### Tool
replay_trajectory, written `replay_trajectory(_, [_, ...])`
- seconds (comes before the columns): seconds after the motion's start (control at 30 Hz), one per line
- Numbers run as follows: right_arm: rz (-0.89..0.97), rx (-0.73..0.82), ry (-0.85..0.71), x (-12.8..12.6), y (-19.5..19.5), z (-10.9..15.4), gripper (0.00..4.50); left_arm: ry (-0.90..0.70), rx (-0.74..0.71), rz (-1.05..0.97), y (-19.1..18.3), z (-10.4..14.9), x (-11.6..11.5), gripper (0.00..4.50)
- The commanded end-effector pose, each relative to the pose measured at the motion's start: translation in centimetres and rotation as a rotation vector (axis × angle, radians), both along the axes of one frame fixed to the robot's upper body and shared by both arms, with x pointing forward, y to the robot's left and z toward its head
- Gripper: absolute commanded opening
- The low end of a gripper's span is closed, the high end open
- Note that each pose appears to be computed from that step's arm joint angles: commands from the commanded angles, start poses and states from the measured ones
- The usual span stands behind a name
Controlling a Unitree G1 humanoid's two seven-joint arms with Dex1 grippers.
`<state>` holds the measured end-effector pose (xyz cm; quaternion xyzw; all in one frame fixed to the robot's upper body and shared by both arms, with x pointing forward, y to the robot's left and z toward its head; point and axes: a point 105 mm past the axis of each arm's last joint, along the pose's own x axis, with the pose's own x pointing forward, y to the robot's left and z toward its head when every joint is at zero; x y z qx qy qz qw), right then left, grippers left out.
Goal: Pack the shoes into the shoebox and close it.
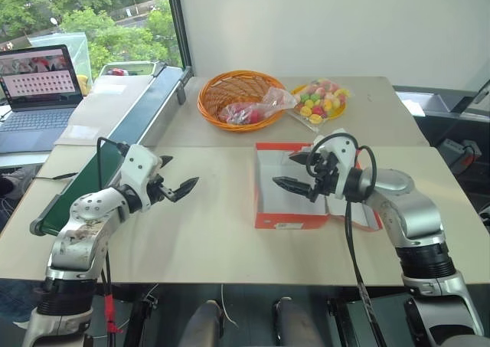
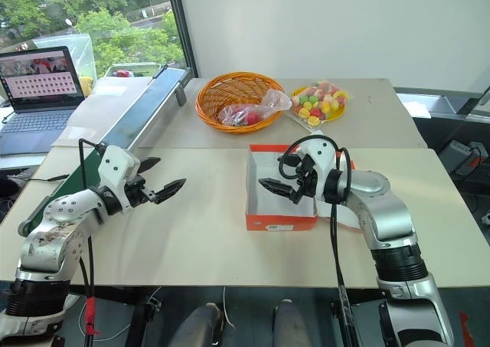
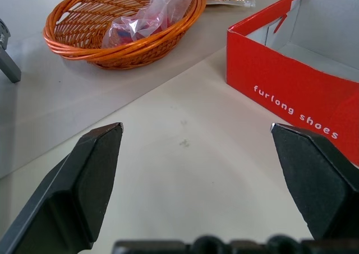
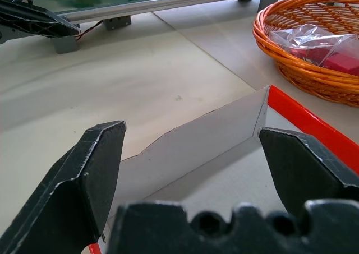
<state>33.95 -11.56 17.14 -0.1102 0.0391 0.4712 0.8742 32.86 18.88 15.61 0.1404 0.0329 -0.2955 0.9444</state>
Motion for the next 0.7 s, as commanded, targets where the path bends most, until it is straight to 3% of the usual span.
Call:
replay_trajectory(0.03, [0.014,0.005,-0.077,-0.2,0.6,2.1,4.46,-0.048,-0.003,-0.028,-0.3,1.2,0.0,4.5])
replay_trajectory(0.7, [0.051,0.042,-0.038,-0.7,0.9,2.9,4.46,0.01,-0.034,0.001,-0.7,0.3,-0.8,4.5])
